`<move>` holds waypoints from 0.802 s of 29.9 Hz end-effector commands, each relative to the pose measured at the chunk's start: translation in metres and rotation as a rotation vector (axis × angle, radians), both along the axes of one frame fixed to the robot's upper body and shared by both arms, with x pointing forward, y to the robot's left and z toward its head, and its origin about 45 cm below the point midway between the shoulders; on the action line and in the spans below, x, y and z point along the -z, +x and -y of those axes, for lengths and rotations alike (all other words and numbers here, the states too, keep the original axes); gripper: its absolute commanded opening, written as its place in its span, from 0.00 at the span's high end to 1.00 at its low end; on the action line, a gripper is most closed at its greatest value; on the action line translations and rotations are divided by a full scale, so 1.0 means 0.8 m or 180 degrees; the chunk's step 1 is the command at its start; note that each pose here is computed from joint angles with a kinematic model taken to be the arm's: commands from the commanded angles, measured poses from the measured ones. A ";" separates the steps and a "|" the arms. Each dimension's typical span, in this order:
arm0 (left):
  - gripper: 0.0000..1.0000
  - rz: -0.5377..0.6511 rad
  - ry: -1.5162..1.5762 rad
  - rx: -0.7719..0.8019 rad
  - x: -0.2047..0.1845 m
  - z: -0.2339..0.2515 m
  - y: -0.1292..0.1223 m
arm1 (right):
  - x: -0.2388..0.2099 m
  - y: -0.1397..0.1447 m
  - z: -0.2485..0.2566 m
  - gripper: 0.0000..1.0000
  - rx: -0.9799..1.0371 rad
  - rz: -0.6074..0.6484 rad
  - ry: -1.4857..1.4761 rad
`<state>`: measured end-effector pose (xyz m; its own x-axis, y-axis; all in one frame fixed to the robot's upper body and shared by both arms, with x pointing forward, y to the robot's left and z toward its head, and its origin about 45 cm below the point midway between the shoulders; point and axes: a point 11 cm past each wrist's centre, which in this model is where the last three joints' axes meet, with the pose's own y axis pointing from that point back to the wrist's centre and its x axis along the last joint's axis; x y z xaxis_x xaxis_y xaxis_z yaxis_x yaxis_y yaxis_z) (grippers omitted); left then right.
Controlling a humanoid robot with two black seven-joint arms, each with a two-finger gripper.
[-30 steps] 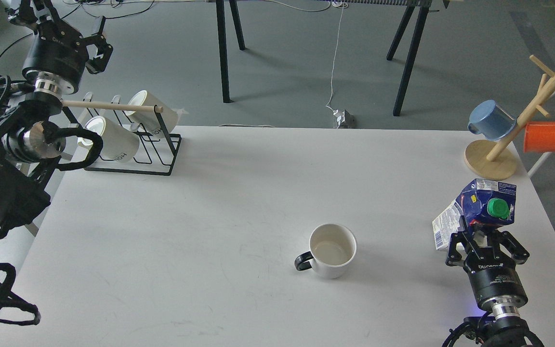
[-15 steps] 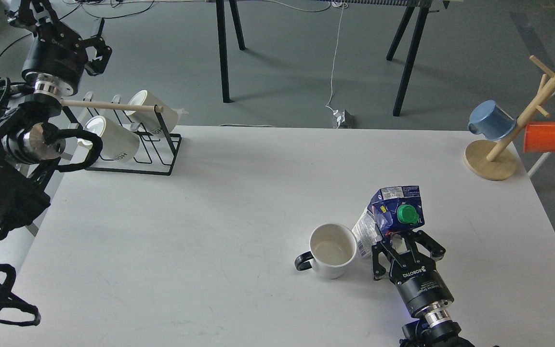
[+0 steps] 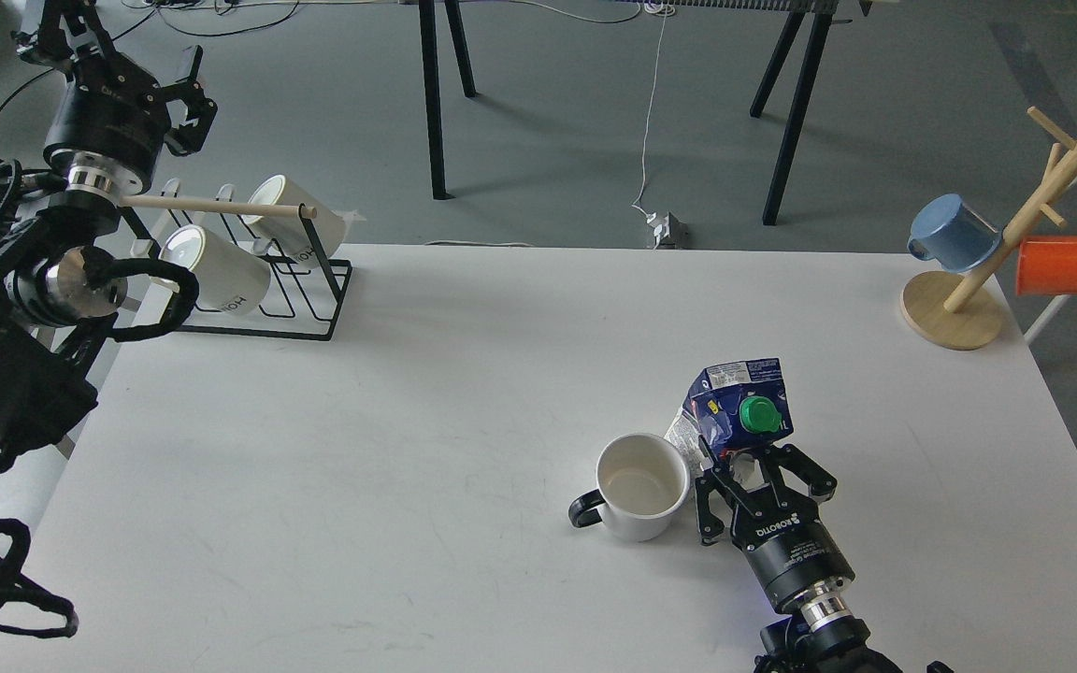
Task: Place cup and milk with both arms
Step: 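Carry the milk carton with the right gripper beside the white mug, then release the milk carton and withdraw the right gripper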
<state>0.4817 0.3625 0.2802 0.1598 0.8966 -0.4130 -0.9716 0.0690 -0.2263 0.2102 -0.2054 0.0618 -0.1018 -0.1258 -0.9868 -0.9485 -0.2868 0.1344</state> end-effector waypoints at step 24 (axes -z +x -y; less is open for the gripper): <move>0.00 0.0001 -0.0007 0.0004 0.000 0.001 0.000 | 0.024 -0.016 0.009 0.02 0.0031 -0.0193 -0.0098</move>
<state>0.4821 0.3617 0.2805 0.1612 0.8956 -0.4147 -0.9714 0.0699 -0.2268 0.2015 -0.2119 0.0450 -0.1530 -0.1512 -0.9766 -0.9431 -0.2730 0.1900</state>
